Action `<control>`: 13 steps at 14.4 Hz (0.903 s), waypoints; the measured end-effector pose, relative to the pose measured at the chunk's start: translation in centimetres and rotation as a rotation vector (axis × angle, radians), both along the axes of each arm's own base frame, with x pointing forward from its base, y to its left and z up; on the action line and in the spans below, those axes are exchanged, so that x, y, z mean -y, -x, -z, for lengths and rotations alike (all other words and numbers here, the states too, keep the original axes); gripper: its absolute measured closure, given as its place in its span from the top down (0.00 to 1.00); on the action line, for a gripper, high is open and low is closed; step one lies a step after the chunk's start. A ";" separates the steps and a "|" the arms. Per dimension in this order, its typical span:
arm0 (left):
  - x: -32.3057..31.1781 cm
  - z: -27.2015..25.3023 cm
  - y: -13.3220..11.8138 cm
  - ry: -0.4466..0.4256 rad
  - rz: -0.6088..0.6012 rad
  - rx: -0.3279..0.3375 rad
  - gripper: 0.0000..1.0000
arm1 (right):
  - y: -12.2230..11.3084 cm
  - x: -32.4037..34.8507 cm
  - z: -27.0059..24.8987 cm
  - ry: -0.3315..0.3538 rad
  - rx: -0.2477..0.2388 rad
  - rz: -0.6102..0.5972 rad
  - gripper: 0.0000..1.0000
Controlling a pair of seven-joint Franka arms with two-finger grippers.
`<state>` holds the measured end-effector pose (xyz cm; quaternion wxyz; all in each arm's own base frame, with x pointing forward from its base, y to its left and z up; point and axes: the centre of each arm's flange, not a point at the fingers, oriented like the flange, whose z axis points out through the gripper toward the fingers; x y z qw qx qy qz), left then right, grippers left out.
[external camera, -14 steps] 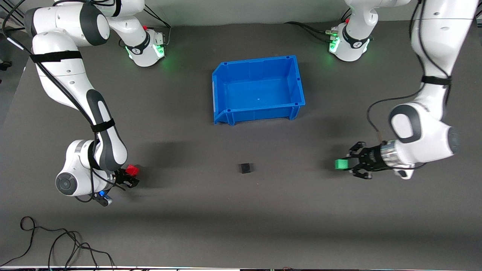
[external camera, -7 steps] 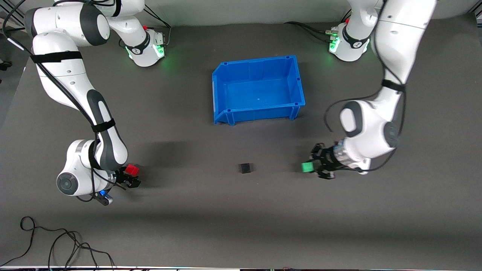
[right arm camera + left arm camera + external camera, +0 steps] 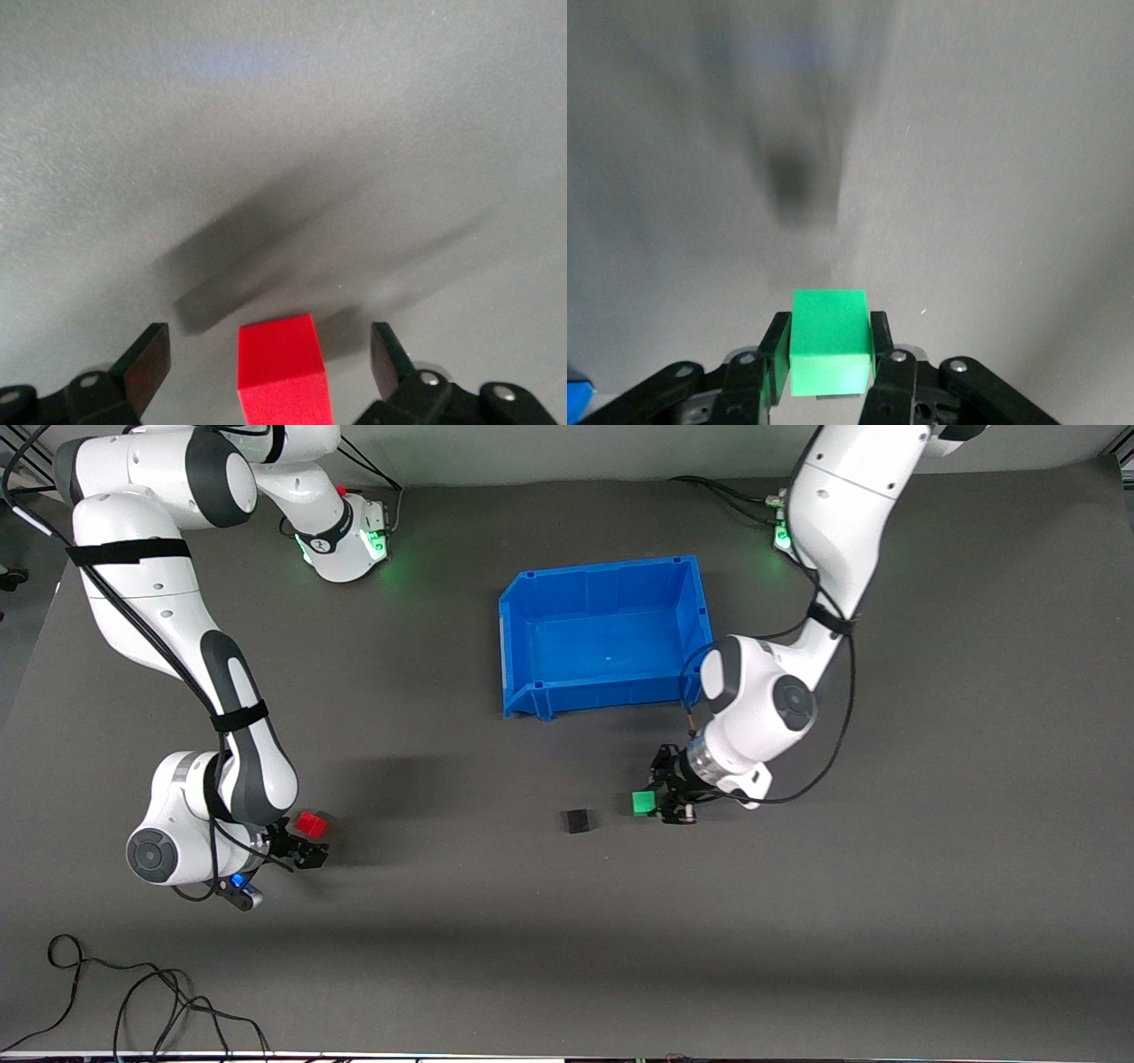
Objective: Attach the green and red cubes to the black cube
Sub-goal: 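Carry the green cube with the left gripper beside the black cube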
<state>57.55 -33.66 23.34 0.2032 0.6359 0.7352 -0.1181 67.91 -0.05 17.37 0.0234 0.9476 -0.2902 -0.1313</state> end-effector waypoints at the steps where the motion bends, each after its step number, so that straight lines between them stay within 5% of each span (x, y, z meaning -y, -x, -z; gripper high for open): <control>1: 0.6 0.3 -0.3 0.003 0.005 0.006 0.37 | 0.3 0.0 0.3 -0.001 -0.006 -0.003 1.00; 8: 4.1 2.8 -2.6 -0.006 0.065 0.049 0.37 | 0.8 -0.2 1.0 -0.002 -0.005 -0.011 0.97; 12: 5.2 4.0 -2.5 -0.009 0.081 0.045 0.37 | 0.8 -0.3 1.0 -0.002 -0.006 -0.013 0.61; 13: 5.5 4.1 -2.3 -0.010 0.085 0.045 0.37 | 0.8 -0.3 1.0 -0.002 -0.006 -0.013 0.61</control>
